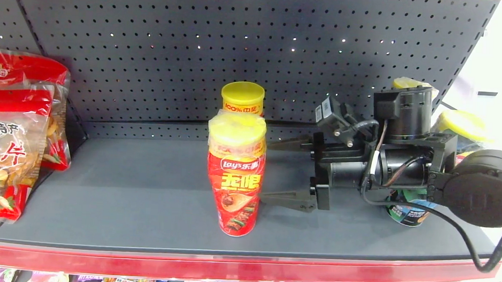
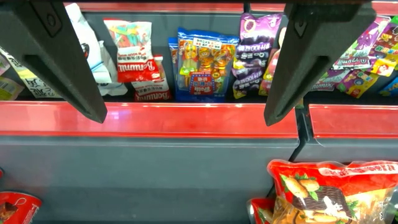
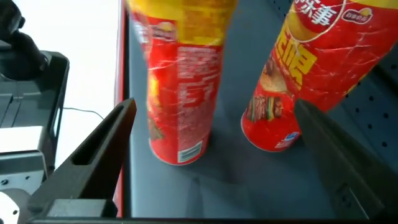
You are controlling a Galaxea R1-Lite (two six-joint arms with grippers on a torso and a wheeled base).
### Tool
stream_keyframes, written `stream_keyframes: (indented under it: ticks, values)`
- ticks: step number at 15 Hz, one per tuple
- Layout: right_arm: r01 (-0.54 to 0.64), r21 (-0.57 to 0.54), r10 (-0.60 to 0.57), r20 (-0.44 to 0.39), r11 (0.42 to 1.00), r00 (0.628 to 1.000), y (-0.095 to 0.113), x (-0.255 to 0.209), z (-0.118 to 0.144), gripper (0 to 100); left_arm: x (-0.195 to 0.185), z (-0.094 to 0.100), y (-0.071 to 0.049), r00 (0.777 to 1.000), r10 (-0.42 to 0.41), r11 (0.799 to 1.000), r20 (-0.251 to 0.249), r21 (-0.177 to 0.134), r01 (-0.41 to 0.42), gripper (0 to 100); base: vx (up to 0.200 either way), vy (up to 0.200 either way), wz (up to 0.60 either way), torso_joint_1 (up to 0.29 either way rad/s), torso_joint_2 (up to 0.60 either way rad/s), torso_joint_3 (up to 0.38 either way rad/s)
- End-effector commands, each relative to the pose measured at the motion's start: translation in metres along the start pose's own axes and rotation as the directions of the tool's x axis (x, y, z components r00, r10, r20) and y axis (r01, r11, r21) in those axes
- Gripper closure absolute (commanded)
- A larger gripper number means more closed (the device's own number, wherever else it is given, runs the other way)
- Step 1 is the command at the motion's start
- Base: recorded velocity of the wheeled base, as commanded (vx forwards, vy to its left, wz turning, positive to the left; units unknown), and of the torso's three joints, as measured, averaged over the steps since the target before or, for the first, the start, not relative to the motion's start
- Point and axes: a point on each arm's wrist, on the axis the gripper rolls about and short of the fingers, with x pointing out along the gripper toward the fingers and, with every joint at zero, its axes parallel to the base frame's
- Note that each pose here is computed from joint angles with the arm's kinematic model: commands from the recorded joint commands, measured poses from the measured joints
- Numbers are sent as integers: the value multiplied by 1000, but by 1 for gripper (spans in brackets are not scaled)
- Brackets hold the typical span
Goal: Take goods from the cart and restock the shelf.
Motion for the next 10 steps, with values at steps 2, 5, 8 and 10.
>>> stream_keyframes:
  ticks: [2, 5, 8, 10]
  values:
    - [2, -8, -2, 7, 1000, 1000, 9, -11, 5, 0, 0, 0, 0, 1000, 1, 1000, -1, 0, -1, 0, 0, 0, 0, 0, 0, 0]
    - [49, -29, -48, 34, 998, 998, 7, -29, 16, 0, 0, 0, 0, 1000, 1, 1000, -1, 0, -1, 0, 0, 0, 0, 0, 0, 0]
    - [112, -68, -105, 96, 991, 990, 9, -55, 39, 0, 0, 0, 0, 1000, 1, 1000, -1, 0, -1, 0, 0, 0, 0, 0, 0, 0]
    - [155, -100, -136, 173, 983, 975, 14, -73, 68, 0, 0, 0, 0, 1000, 1, 1000, -1, 0, -1, 0, 0, 0, 0, 0, 0, 0]
